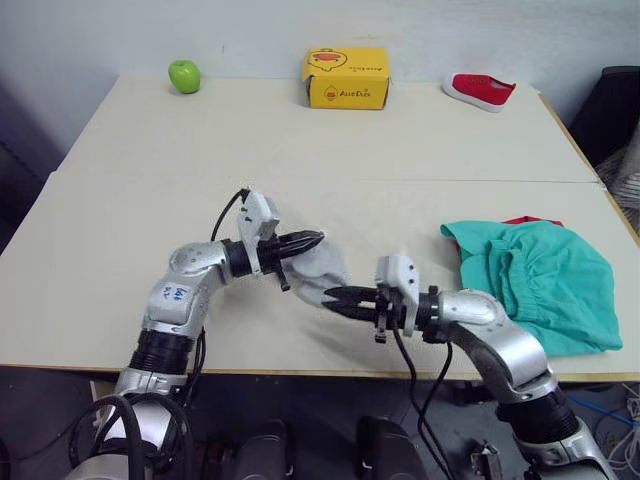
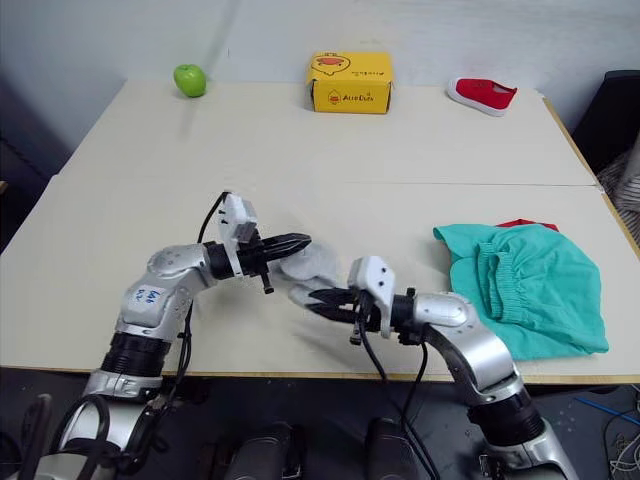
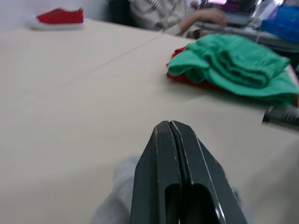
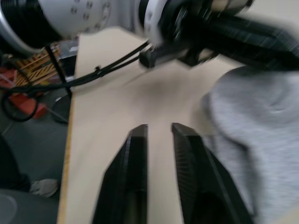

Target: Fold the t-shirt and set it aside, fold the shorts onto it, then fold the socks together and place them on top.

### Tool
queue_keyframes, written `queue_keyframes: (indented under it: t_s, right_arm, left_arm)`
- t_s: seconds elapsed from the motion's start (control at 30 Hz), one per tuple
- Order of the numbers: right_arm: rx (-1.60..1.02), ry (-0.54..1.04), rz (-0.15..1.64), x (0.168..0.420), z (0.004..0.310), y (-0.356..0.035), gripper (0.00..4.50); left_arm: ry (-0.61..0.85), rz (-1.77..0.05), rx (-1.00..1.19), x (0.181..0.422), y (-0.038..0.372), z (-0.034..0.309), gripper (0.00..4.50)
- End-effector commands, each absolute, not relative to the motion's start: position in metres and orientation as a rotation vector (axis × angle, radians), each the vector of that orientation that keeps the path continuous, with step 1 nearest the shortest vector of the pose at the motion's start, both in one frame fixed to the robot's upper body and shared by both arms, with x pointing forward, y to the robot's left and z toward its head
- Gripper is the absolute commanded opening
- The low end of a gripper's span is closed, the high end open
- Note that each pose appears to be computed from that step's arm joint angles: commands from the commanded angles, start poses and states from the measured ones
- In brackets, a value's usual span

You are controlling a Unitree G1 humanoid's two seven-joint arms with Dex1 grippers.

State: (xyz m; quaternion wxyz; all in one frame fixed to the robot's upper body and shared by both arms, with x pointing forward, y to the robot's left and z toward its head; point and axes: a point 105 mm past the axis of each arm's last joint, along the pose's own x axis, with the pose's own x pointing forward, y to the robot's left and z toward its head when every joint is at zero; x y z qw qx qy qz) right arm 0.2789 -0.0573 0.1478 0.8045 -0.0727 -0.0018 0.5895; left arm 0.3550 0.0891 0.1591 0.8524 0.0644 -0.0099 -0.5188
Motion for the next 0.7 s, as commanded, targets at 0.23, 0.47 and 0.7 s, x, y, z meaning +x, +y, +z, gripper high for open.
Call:
queue_keyframes:
  t_s: [0.23, 0.47, 0.7]
  right_arm:
    - [-0.164, -0.151, 1.083, 0.342, 0.152, -0.035, 0.04]
    - [-0.238, -0.084, 1.179, 0.332, 0.113, -0.02, 0.04]
    - [-0.266, -0.093, 1.291, 0.299, 0.111, -0.044, 0.04]
  left_arm:
    - [0.007, -1.066, 0.214, 0.365, 0.085, 0.145, 0.0]
    - [0.099, -1.018, 0.22, 0.366, 0.092, 0.126, 0.0]
    - [0.127, -1.014, 0.211, 0.357, 0.1, 0.115, 0.0]
